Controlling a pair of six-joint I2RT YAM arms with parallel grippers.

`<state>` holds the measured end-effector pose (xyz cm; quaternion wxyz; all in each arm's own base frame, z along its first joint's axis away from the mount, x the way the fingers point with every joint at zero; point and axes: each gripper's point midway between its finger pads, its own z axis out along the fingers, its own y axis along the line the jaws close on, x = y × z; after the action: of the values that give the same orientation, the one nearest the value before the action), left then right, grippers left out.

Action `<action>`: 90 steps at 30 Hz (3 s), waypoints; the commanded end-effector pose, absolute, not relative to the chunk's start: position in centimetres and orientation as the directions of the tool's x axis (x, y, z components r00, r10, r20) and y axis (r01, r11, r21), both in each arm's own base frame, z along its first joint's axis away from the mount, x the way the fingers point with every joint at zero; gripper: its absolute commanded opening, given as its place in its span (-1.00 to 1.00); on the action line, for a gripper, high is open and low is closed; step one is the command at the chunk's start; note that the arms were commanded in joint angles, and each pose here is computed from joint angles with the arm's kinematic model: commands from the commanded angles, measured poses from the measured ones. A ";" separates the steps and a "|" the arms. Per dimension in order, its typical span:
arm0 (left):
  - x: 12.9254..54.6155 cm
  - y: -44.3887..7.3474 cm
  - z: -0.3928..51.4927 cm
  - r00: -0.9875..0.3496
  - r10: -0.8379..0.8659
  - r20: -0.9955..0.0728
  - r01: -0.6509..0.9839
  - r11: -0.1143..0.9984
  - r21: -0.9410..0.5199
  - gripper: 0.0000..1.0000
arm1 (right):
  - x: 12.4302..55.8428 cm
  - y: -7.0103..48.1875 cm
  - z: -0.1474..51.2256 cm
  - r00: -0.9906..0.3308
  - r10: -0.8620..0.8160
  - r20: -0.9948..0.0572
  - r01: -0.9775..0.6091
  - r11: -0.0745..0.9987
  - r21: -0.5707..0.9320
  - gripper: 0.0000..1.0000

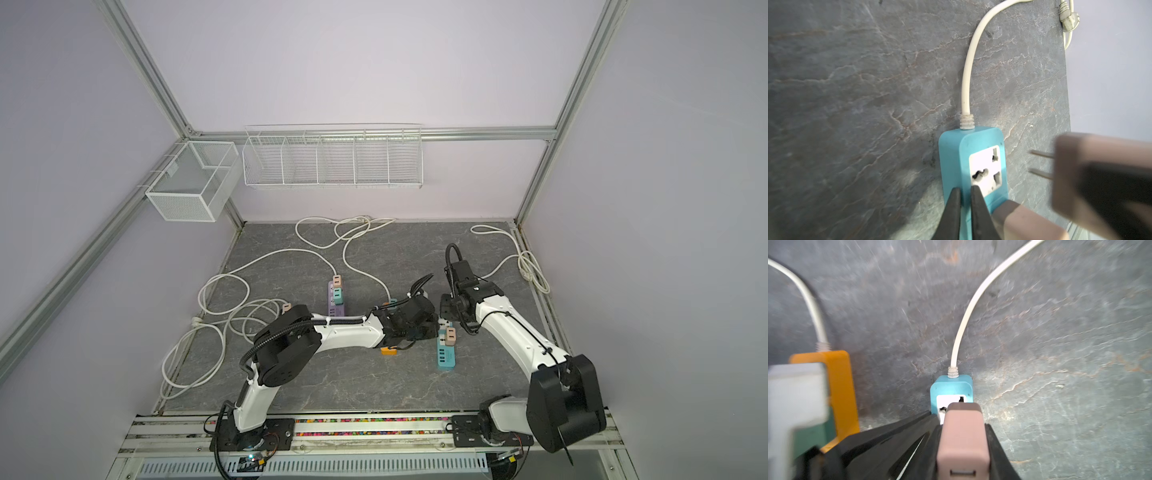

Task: Pull the plug off the socket
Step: 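Pull the pink plug up out of the socket with the right gripper, then lift the pink plug away with right gripper while left gripper opens and withdraws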

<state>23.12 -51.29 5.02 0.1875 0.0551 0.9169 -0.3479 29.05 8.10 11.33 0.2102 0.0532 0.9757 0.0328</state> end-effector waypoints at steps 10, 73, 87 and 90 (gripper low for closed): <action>23.7 -49.0 6.0 -0.889 0.031 -0.457 0.276 0.832 -0.481 -0.52 | 26.9 7.9 15.5 -0.860 0.175 -0.479 0.060 0.967 0.247 -0.82; 25.3 -36.0 16.7 -0.777 -0.237 -0.584 0.212 0.775 -0.596 0.53 | 35.6 19.8 4.2 -0.940 0.243 -0.239 0.066 0.817 0.573 -0.59; 25.6 -35.7 18.5 -0.761 -0.244 -0.602 0.220 0.775 -0.593 0.99 | 35.4 18.2 5.8 -0.934 0.237 -0.265 0.058 0.837 0.544 0.04; 25.6 -35.8 18.7 -0.760 -0.248 -0.601 0.219 0.773 -0.595 0.99 | 35.3 17.6 6.5 -0.931 0.241 -0.274 0.058 0.839 0.541 0.12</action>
<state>25.00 -35.93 16.74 0.3302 -0.0010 0.8835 -0.3322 34.98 18.15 4.31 0.1488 0.0841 0.9468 0.2726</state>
